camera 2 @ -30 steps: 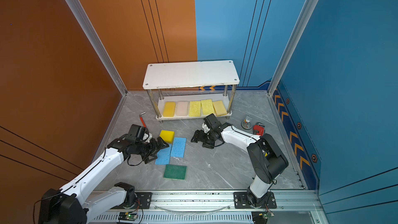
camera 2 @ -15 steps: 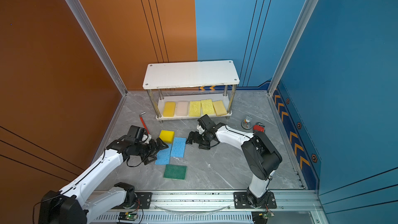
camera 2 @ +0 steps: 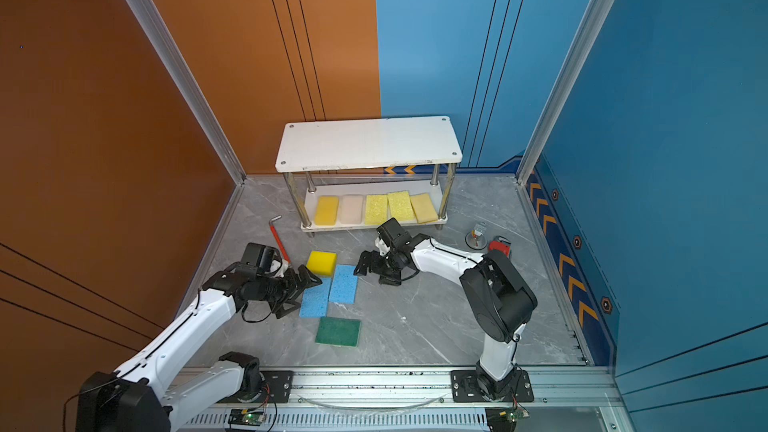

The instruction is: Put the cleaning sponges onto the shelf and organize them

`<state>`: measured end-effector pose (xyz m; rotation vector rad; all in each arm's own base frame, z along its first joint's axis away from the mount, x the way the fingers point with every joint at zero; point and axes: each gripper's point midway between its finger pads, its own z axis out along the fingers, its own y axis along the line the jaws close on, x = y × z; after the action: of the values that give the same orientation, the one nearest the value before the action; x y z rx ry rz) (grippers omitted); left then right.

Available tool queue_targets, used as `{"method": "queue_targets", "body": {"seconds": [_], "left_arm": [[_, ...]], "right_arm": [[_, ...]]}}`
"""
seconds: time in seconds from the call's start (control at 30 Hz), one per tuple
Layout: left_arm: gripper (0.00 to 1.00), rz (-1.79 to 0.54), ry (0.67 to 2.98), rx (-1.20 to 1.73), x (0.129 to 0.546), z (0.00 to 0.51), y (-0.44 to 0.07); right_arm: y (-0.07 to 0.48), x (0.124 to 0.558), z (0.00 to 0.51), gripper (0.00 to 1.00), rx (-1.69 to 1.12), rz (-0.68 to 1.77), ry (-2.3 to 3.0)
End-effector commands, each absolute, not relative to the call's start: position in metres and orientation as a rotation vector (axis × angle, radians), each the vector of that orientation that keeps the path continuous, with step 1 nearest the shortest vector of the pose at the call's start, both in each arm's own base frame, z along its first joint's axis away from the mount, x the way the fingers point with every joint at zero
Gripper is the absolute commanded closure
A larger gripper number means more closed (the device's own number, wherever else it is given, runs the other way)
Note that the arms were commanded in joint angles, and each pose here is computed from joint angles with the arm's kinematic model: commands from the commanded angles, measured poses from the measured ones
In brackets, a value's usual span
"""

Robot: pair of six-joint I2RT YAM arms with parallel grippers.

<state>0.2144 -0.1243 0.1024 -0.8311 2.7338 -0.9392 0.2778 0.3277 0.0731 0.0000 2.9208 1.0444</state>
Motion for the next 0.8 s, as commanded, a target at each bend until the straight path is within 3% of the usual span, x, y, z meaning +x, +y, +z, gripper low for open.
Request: {"method": "queue_targets", "body": {"seconds": [0.0,0.2,0.77], "left_arm": [[0.02,-0.956,2.746,-0.834,0.210,0.100,-0.124],[0.02,-0.957,2.730,-0.849,0.211,0.101,-0.121],[0.02,-0.972,2.575,-0.880,0.218,0.127,-0.105]], "right_arm": [[0.336,0.276,0.074,0.08,-0.053,1.057,2.937],[0.341,0.283,0.069,0.11,-0.044,1.020,2.947],[0.367,0.273,0.044,0.34,-0.137,0.772,2.994]]}}
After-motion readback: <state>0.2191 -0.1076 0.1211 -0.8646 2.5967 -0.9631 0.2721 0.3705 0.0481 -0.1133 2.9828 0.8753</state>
